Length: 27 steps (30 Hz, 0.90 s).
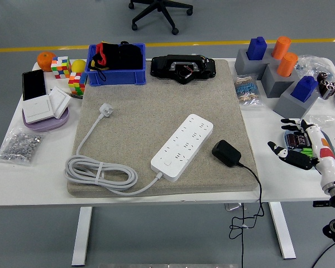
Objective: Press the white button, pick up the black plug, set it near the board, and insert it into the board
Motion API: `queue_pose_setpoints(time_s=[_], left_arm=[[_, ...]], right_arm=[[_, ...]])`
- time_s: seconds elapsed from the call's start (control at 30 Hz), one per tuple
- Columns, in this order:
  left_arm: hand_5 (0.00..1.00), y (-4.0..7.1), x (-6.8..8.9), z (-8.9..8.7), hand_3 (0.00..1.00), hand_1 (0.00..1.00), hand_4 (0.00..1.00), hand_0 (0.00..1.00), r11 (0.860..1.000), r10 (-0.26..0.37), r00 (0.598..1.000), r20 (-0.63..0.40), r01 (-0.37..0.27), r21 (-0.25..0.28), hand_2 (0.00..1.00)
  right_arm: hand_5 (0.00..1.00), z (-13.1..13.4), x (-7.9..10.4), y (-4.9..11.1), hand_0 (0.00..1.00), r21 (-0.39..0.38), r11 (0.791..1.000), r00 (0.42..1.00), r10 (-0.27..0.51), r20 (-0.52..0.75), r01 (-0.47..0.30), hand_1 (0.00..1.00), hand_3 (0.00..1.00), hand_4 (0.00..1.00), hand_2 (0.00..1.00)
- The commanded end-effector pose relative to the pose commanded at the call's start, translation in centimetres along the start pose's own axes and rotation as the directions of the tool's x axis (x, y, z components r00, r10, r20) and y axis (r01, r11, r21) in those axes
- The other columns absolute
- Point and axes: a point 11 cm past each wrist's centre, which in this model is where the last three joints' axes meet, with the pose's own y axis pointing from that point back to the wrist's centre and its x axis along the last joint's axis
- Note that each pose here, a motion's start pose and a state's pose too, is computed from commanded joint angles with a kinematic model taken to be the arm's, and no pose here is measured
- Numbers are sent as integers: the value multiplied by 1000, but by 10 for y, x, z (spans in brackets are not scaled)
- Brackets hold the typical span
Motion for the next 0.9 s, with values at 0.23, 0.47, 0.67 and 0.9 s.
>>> queue_pose_setpoints(time_s=[0.23, 0.47, 0.67, 0.9], left_arm=[[193, 0, -3, 4, 648, 673, 561, 698, 1000, -6, 1000, -1, 6, -7, 649], [192, 0, -4, 2, 651, 672, 561, 701, 1000, -7, 1000, 0, 7, -3, 648], [192, 1, -1, 4, 651, 672, 561, 701, 1000, -3, 1000, -1, 3, -5, 648], [192, 1, -2, 4, 651, 672, 561, 701, 1000, -5, 1000, 3, 5, -4, 647]], right_arm=[[271, -33, -36, 5, 562, 81, 988, 991, -133, 22, 130, 569, 683, 852, 573], [229, -51, -68, 9, 191, 124, 959, 966, -259, 19, 255, 184, 644, 709, 259], [120, -60, -90, 5, 28, 150, 932, 942, -334, -7, 332, 50, 619, 458, 167], [85, -64, -104, 0, 2, 154, 916, 928, -371, -24, 370, 2, 617, 523, 98]])
